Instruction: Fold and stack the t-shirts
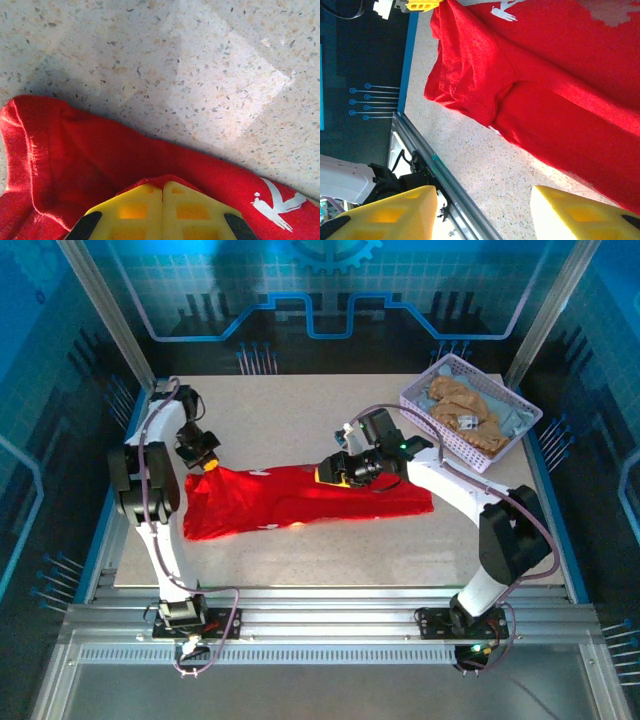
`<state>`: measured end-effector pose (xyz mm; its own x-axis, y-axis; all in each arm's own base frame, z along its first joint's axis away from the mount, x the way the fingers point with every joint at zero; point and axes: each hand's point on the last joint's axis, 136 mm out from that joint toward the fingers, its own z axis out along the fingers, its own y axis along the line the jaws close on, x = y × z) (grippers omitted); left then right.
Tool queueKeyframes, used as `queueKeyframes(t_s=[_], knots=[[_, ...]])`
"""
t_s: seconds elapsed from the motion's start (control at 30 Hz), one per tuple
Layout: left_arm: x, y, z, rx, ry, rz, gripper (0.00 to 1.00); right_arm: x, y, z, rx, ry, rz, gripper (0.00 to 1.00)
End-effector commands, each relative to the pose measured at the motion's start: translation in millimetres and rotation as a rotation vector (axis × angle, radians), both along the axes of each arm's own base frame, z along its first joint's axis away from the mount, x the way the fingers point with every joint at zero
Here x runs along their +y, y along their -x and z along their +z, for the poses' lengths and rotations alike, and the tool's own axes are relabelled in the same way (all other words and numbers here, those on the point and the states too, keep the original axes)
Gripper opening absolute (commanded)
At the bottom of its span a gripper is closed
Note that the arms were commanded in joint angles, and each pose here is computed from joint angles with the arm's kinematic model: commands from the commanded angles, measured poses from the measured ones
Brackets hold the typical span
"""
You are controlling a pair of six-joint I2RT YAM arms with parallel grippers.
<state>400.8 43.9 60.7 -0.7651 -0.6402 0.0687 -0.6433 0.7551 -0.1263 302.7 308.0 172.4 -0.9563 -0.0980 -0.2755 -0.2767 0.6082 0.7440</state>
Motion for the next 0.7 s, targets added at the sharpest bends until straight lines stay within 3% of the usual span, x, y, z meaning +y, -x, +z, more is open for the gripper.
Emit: queueKeyframes(t_s=[0.0, 0.07, 0.17, 0.23, 0.53, 0.67], knots=[[8.8, 5.4, -4.6, 0.049, -0.026, -0.023, 0.0, -4.0, -2.5, -7.7, 0.027, 0.019, -0.014, 0.54], [11.0, 9.7, -7.7, 0.067, -0.038, -0.025, 0.0, -5.3, -3.3, -9.4, 0.027, 0.03, -0.02, 0.54], [21.1, 19.5, -8.5, 0.091, -0.105, -0.016, 0.26, -10.1, -6.4, -10.7, 0.022, 0.047, -0.042, 0.53], [28.4, 24.2, -3.0, 0.084, -0.157, -0.012, 0.34, -14.5, -8.7, -12.0, 0.018, 0.062, -0.059, 0.53], [36.0, 27.8, 16.9, -0.001, -0.214, 0.027, 0.35, -25.2, -15.5, -14.3, 0.024, 0.079, -0.093, 0.53], [34.2, 35.9, -0.2, 0.042, -0.175, 0.055, 0.35, -25.3, -15.3, -13.7, 0.024, 0.078, -0.095, 0.53]])
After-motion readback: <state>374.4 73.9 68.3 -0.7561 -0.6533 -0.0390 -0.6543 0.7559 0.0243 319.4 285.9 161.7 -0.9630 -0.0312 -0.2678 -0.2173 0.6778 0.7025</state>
